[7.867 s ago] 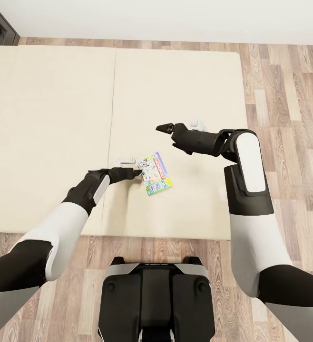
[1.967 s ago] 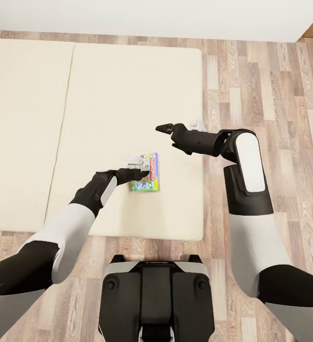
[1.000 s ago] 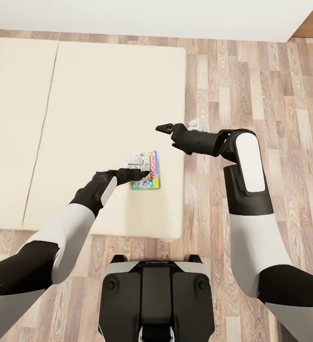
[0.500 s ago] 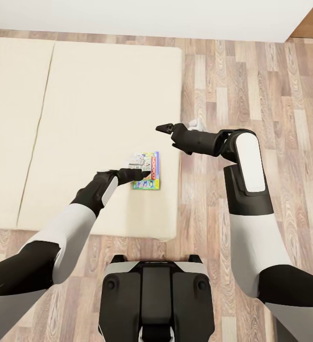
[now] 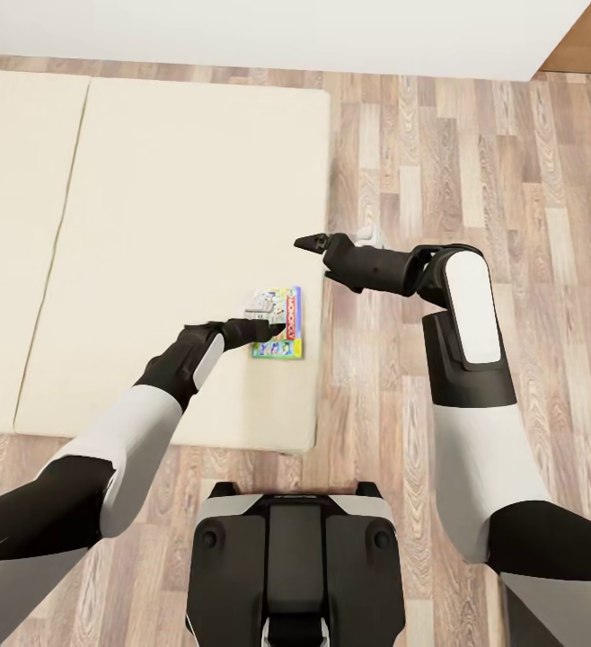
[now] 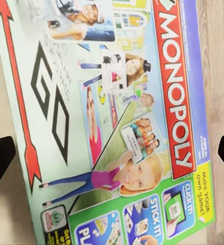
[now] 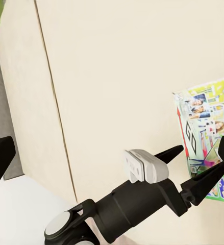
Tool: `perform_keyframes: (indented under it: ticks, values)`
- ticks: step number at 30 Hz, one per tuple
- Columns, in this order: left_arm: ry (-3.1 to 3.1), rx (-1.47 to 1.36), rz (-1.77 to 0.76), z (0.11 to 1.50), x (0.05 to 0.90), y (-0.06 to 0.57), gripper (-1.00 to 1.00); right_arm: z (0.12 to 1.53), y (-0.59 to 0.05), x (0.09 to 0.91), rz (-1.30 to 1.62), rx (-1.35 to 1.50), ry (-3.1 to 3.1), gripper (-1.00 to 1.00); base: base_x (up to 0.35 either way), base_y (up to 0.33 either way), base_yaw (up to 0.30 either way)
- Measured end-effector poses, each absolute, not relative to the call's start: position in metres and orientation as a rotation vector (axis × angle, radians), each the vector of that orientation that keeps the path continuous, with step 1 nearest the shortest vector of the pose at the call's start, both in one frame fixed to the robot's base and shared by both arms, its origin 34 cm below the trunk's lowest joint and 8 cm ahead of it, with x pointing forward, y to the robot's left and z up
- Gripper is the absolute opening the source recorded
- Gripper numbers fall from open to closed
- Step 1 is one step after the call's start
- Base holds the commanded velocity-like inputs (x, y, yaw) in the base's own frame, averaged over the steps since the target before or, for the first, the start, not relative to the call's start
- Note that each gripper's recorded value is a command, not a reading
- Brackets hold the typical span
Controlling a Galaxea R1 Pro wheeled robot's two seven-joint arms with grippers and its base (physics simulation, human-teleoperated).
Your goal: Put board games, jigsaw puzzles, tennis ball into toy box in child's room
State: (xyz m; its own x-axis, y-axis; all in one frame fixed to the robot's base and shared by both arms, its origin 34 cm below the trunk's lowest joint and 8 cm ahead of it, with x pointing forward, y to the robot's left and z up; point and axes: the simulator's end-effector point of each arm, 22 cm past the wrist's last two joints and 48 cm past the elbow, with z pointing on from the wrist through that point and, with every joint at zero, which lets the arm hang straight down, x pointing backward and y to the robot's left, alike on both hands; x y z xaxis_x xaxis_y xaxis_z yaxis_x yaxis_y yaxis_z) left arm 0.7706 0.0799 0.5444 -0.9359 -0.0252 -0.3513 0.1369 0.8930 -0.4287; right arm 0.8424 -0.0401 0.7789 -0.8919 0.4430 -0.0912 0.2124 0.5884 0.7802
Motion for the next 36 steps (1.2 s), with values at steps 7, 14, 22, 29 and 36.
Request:
perform_keyframes:
  ticks: [7,14,22,29,36]
  values:
    - [2.708,0.085,-0.649,0.5444,0.7704,0.0798,1.00,0.7787,-0.0397,0.8422,1.196,0.537,2.545,1.00,0.000,-0.126,0.000]
    - [2.708,0.083,-0.651,0.5445,0.7706,0.0799,1.00,0.7788,-0.0396,0.8422,1.196,0.537,2.545,1.00,0.000,-0.039,0.000]
    - [2.708,0.083,-0.650,0.5445,0.7706,0.0799,1.00,0.7785,-0.0401,0.8422,1.195,0.538,2.545,1.00,0.000,-0.046,0.000]
    - [2.708,0.082,-0.650,0.5444,0.7705,0.0803,1.00,0.7791,-0.0396,0.8423,1.197,0.536,2.544,1.00,0.000,-0.012,0.000]
    - [2.708,0.081,-0.651,0.5443,0.7702,0.0800,1.00,0.7788,-0.0387,0.8416,1.195,0.530,2.547,1.00,0.000,0.000,0.000]
